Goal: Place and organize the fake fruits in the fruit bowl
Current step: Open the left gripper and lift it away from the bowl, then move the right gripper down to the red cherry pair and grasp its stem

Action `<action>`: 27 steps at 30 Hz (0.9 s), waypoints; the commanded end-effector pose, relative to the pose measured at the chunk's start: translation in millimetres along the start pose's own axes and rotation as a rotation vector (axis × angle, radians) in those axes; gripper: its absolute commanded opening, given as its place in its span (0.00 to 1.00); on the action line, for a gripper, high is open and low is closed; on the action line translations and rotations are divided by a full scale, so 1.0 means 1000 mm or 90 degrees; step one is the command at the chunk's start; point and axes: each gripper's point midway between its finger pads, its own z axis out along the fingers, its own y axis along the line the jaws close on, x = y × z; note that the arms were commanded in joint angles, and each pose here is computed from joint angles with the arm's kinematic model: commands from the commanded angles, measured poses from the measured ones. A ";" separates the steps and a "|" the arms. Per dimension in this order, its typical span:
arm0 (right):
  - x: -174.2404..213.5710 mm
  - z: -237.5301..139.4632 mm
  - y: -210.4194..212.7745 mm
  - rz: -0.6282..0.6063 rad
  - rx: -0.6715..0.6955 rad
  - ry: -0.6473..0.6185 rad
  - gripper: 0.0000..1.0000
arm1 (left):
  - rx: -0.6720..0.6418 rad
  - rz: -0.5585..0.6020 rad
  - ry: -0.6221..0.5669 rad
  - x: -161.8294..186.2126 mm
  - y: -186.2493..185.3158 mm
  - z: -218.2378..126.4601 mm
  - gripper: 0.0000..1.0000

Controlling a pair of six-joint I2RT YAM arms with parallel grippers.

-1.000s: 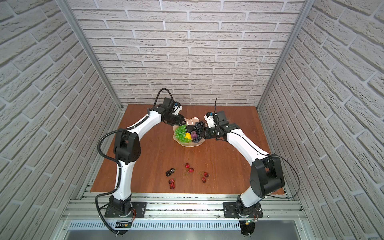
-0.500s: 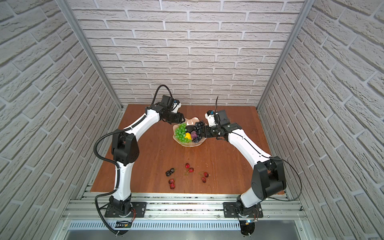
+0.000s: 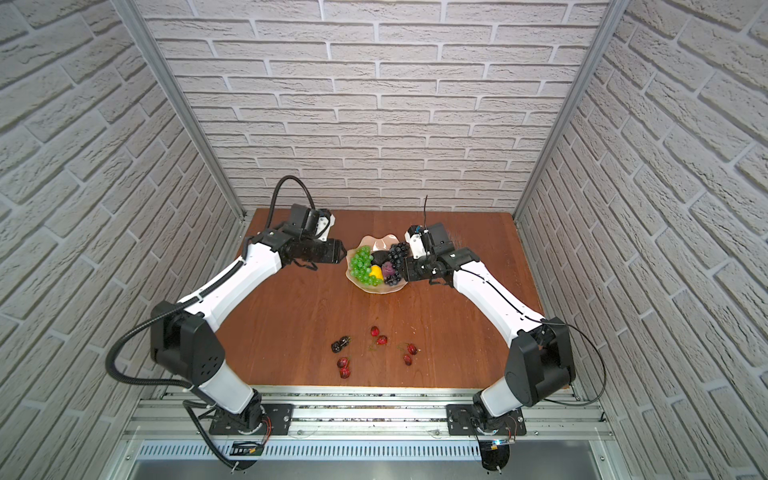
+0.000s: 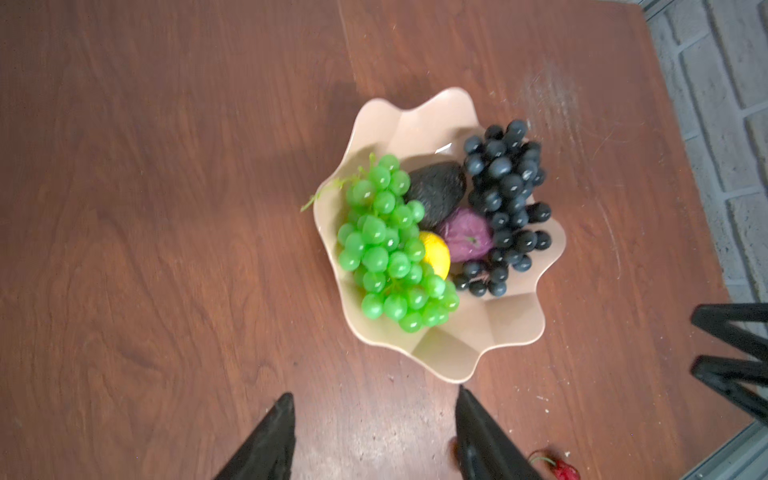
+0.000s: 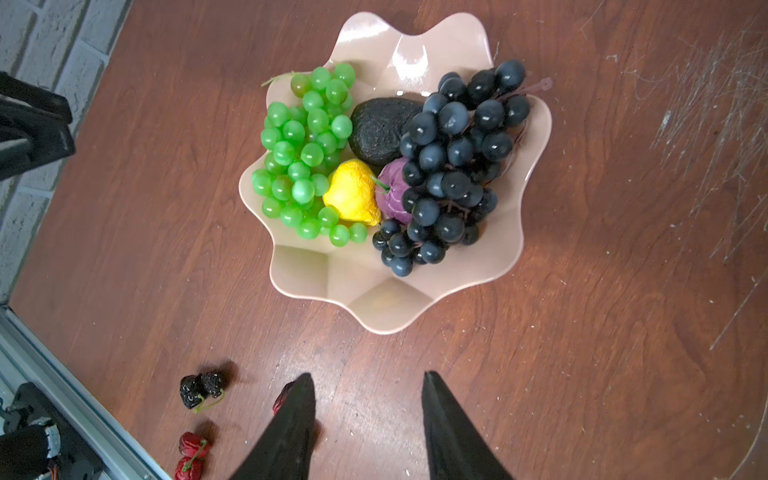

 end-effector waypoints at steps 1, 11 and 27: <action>0.030 -0.010 0.000 -0.007 0.035 0.040 0.44 | 0.000 -0.027 -0.035 0.004 0.000 -0.008 0.61; 0.116 -0.017 0.010 -0.026 0.098 0.163 0.45 | 0.008 -0.032 -0.035 0.022 0.001 -0.004 0.61; 0.195 0.019 0.043 -0.229 0.144 0.346 0.49 | -0.006 -0.055 -0.069 0.024 0.017 -0.023 0.65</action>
